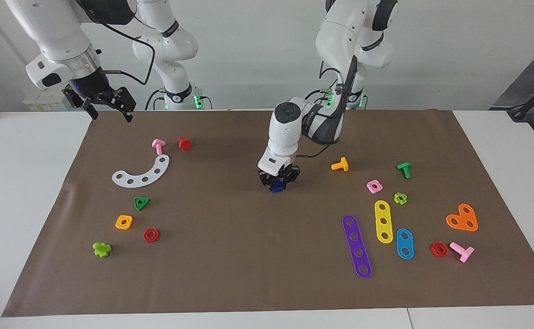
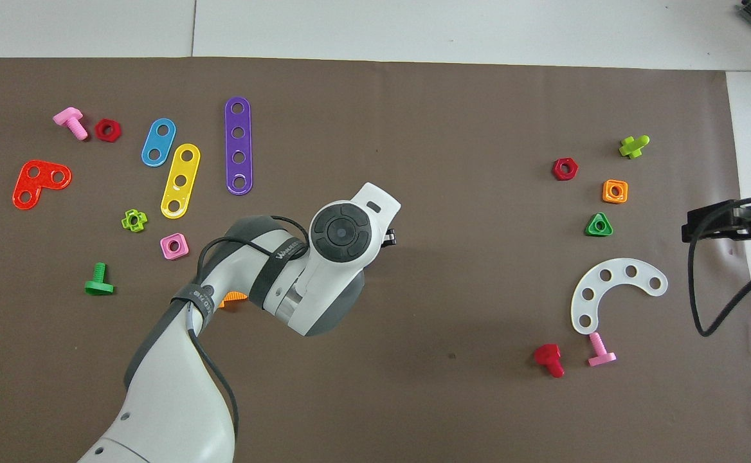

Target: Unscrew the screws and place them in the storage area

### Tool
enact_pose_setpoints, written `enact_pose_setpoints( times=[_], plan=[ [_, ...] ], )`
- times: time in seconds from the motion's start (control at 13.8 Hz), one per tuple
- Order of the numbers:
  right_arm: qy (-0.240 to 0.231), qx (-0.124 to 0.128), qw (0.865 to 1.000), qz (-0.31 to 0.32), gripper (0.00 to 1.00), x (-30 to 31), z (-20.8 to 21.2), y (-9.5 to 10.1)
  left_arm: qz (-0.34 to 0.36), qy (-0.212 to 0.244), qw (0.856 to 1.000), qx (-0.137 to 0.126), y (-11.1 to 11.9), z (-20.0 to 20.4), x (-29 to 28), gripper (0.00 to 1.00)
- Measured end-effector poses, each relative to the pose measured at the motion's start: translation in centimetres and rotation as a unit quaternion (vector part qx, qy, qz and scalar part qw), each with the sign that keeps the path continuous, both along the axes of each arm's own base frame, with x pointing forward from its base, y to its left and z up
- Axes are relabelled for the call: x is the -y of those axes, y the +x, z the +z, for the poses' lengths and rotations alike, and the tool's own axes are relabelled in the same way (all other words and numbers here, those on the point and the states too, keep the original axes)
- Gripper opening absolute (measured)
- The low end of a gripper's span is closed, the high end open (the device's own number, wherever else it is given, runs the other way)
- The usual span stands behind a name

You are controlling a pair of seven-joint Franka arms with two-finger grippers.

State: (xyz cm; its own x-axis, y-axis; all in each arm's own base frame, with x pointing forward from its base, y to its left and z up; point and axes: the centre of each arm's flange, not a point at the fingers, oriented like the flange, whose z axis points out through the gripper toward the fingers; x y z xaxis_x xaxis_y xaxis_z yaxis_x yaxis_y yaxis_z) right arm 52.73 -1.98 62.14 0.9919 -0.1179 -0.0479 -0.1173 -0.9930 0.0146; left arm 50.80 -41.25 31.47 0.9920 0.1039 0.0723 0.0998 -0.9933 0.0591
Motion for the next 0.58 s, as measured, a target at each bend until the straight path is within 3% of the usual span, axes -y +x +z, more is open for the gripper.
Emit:
enact_pose_setpoints(
  times=[0.58],
  plan=[
    [0.0, 0.0, 1.0, 0.0, 1.0, 0.0, 0.0, 0.0, 0.006, -0.004, 1.0, 0.007, 0.2, 5.9, -0.7, 0.47]
  ],
)
